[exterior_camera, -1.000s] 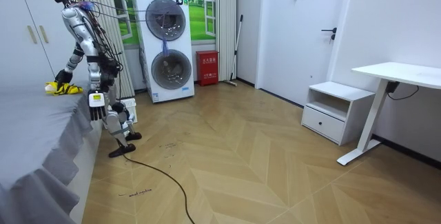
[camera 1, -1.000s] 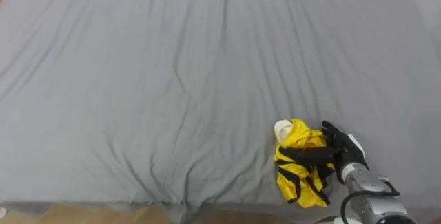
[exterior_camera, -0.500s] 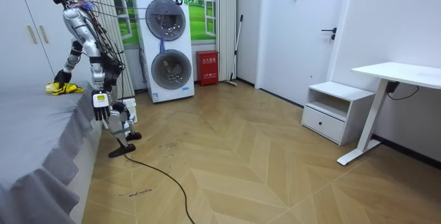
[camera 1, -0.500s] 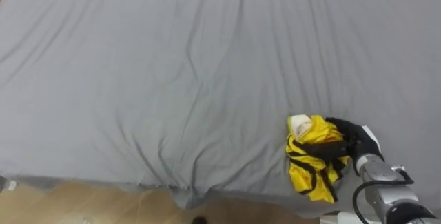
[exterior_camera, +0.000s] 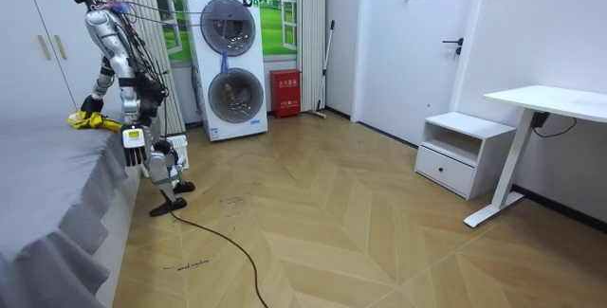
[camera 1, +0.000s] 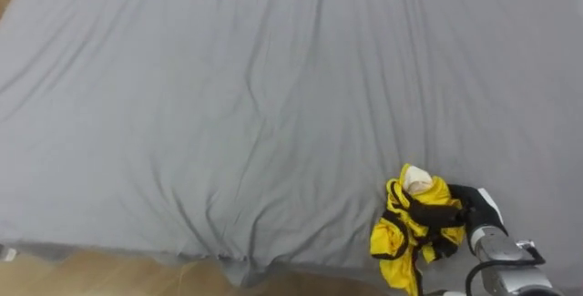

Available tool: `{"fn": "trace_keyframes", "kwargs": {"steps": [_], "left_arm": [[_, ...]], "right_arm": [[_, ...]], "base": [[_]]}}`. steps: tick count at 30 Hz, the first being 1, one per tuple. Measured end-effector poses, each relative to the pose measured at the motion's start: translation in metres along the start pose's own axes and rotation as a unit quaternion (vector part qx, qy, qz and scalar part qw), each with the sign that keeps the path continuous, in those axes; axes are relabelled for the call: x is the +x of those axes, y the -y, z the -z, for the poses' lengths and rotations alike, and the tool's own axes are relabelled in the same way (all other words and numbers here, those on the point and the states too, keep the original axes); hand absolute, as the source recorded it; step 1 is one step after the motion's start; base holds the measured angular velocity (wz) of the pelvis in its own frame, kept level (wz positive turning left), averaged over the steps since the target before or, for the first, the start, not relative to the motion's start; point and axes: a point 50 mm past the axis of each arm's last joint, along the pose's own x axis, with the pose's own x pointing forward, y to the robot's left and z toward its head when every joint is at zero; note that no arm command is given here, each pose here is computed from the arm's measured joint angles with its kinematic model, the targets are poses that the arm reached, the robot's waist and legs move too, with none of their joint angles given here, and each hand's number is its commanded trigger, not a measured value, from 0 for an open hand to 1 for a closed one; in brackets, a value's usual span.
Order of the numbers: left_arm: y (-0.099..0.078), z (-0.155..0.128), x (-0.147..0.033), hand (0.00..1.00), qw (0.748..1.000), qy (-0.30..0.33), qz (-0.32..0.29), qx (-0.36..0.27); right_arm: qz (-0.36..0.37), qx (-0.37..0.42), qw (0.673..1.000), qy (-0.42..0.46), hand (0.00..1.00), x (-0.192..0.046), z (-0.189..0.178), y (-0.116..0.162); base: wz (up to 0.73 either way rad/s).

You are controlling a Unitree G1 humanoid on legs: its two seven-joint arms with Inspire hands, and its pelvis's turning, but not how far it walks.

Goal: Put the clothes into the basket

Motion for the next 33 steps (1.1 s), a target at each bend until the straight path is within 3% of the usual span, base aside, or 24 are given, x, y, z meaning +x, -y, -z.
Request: {"fn": "trace_keyframes", "kwargs": {"steps": [5, 12, 20, 33], "left_arm": [[-0.010, 0.012, -0.004, 0.00, 1.000, -0.012, -0.016, -0.008], [-0.024, 0.026, -0.009, 0.00, 0.999, -0.024, -0.045, -0.007], [-0.035, 0.044, -0.016, 0.00, 0.996, -0.059, -0.067, -0.020], [-0.038, 0.067, -0.023, 0.00, 0.988, -0.119, -0.094, -0.022]], "right_arm": [[0.002, 0.000, 1.000, -0.021, 1.00, -0.011, 0.024, -0.002], [0.016, 0.035, 0.999, 0.027, 1.00, -0.025, 0.020, 0.008], [0.094, 0.125, 0.984, 0.089, 1.00, -0.042, 0.005, 0.045], [0.110, 0.181, 0.977, 0.027, 1.00, -0.058, 0.047, 0.047]], "base": [[-0.12], [-0.26], [-0.36], [-0.24]]}}
